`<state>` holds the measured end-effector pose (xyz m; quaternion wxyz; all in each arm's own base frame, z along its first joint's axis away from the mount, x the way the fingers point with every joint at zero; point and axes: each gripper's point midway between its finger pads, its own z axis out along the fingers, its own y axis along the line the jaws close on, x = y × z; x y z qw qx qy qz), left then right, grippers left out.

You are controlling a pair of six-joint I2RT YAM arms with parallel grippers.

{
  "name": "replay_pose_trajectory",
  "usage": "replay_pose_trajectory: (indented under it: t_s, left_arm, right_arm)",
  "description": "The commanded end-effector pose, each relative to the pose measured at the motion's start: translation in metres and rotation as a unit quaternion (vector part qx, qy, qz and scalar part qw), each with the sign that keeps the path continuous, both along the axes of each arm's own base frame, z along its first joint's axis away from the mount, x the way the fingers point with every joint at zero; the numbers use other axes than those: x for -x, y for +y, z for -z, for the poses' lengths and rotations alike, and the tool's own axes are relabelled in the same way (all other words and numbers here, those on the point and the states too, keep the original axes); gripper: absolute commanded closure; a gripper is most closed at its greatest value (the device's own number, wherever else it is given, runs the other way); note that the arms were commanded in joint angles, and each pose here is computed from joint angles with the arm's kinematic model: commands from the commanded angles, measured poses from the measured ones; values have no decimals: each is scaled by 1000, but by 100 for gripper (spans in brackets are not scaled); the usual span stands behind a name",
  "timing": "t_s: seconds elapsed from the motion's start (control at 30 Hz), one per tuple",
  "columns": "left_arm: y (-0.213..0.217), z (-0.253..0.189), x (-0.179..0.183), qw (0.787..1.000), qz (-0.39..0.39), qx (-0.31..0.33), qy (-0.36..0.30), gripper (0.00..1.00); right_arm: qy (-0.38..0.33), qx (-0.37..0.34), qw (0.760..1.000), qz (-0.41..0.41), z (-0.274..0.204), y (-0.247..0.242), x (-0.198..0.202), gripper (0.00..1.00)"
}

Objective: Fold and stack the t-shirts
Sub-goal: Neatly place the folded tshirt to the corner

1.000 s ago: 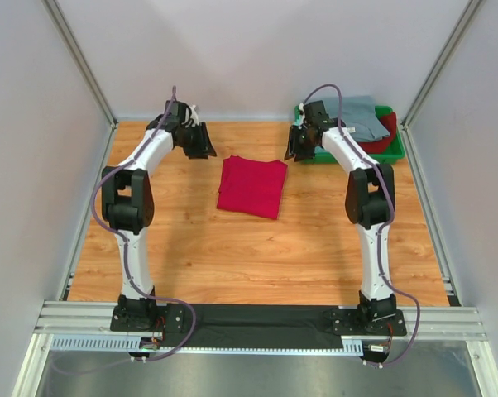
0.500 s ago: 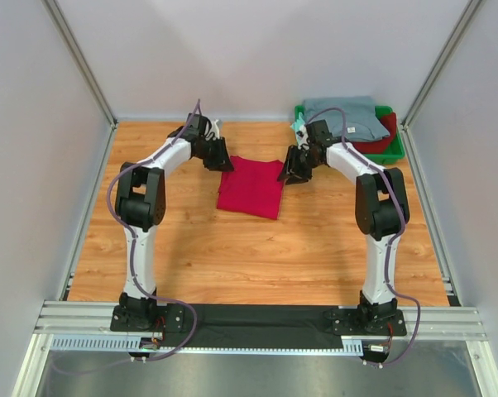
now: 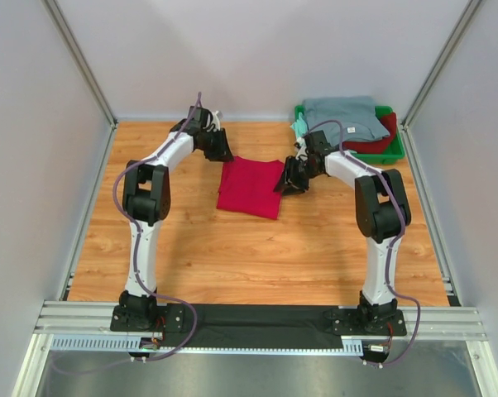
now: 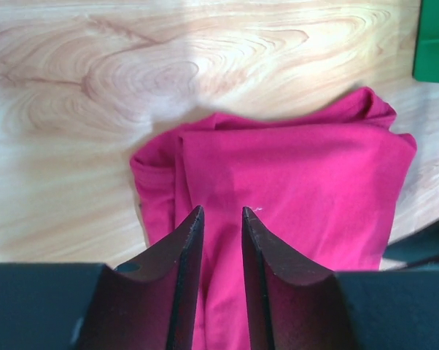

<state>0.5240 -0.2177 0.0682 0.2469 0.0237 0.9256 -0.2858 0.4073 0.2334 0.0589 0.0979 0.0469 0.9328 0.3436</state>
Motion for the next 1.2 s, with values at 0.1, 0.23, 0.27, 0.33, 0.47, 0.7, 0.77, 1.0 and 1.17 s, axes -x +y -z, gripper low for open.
replay_pose_trajectory:
  t_s: [0.1, 0.23, 0.27, 0.33, 0.47, 0.7, 0.77, 1.0, 1.17]
  left_arm:
    - [7, 5, -12, 1000, -5, -9, -2, 67]
    - [7, 9, -14, 1000, -6, -10, -1, 64]
    - [7, 11, -14, 1000, -6, -10, 1, 64]
    - [8, 13, -15, 1000, -9, -10, 0, 63]
    - [7, 18, -18, 1000, -12, -4, 4, 66]
    - [7, 18, -24, 1000, -17, 17, 6, 82]
    - [7, 18, -25, 1000, -19, 21, 6, 89]
    - [7, 8, -29, 999, -26, 33, 2, 100]
    - [22, 5, -34, 998, -51, 35, 16, 100]
  right_arm:
    - [-23, -29, 999, -26, -30, 12, 25, 60]
    - [-19, -26, 999, -31, -27, 8, 40, 59]
    - [-19, -25, 999, -34, -27, 8, 44, 58]
    - [-12, -25, 999, -36, -24, 5, 52, 58]
    - [-1, -23, 999, -45, -16, 8, 62, 57]
    - [10, -20, 998, -54, -4, 13, 70, 58]
    - [11, -23, 998, -57, -1, 16, 69, 58]
    - [25, -17, 998, -56, 14, 20, 68, 64]
    - [34, 8, 998, -52, 22, 13, 70, 93]
